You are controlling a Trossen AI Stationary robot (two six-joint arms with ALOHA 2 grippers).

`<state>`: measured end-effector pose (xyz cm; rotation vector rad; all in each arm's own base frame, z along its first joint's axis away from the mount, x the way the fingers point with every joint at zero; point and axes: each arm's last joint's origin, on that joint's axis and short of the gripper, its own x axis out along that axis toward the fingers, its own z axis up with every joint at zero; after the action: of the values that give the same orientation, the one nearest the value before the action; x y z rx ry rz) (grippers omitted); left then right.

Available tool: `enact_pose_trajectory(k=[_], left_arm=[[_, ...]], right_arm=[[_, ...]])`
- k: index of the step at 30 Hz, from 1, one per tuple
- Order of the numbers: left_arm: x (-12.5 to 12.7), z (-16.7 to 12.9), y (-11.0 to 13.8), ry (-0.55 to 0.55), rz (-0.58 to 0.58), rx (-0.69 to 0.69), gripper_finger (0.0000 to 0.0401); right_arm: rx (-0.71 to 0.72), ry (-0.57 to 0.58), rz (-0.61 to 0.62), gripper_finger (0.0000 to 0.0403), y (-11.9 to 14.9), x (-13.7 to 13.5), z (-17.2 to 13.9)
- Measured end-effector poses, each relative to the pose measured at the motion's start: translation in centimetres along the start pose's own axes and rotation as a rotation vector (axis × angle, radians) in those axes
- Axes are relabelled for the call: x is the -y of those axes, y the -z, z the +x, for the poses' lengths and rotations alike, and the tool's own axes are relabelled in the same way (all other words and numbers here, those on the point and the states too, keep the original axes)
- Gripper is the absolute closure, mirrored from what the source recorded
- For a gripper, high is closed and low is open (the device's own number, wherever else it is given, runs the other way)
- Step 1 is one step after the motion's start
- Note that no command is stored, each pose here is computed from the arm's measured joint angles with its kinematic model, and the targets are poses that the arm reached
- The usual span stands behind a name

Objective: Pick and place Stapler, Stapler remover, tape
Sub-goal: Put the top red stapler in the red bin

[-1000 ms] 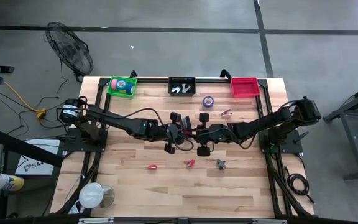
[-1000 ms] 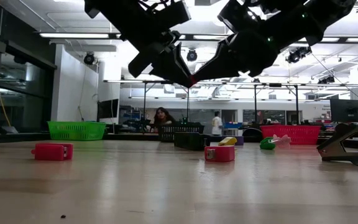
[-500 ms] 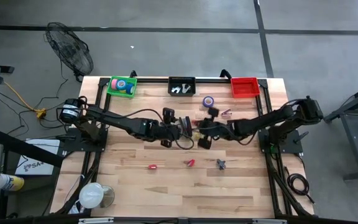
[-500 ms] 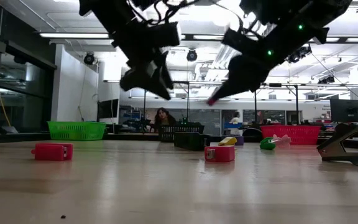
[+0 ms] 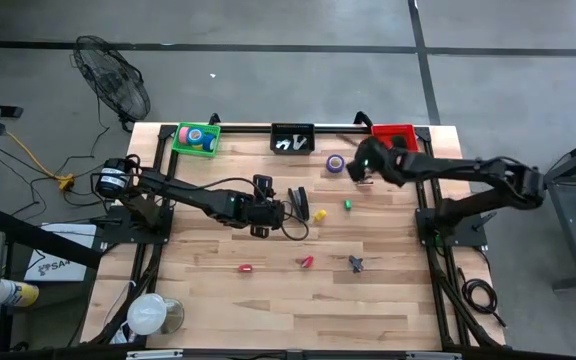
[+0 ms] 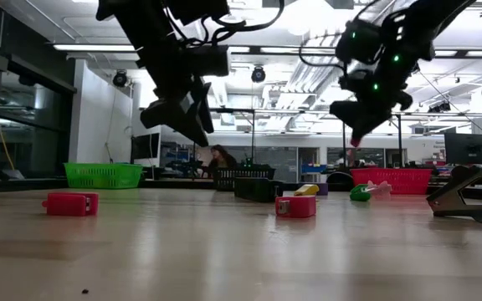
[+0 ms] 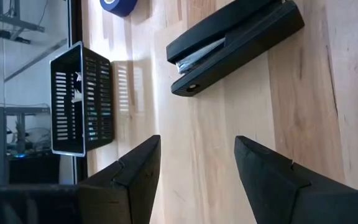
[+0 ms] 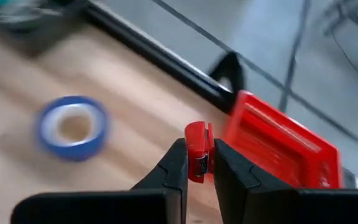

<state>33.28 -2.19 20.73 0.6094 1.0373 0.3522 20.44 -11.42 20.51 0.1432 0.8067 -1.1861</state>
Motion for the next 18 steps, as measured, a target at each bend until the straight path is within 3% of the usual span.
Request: enact_pose_trajectory(k=[10, 18], left_arm=[[0.0, 0.0, 0.0, 0.002, -0.032, 0.001, 0.0202], [0.2, 0.0, 0.0, 0.064, -0.047, 0.015, 0.0202]], right_arm=[[-0.147, 0.141, 0.128, 0.0362, -0.3, 4.9, 5.3], [-0.219, 0.102, 0.212, 0.0360, 0.2, 6.7, 7.9]])
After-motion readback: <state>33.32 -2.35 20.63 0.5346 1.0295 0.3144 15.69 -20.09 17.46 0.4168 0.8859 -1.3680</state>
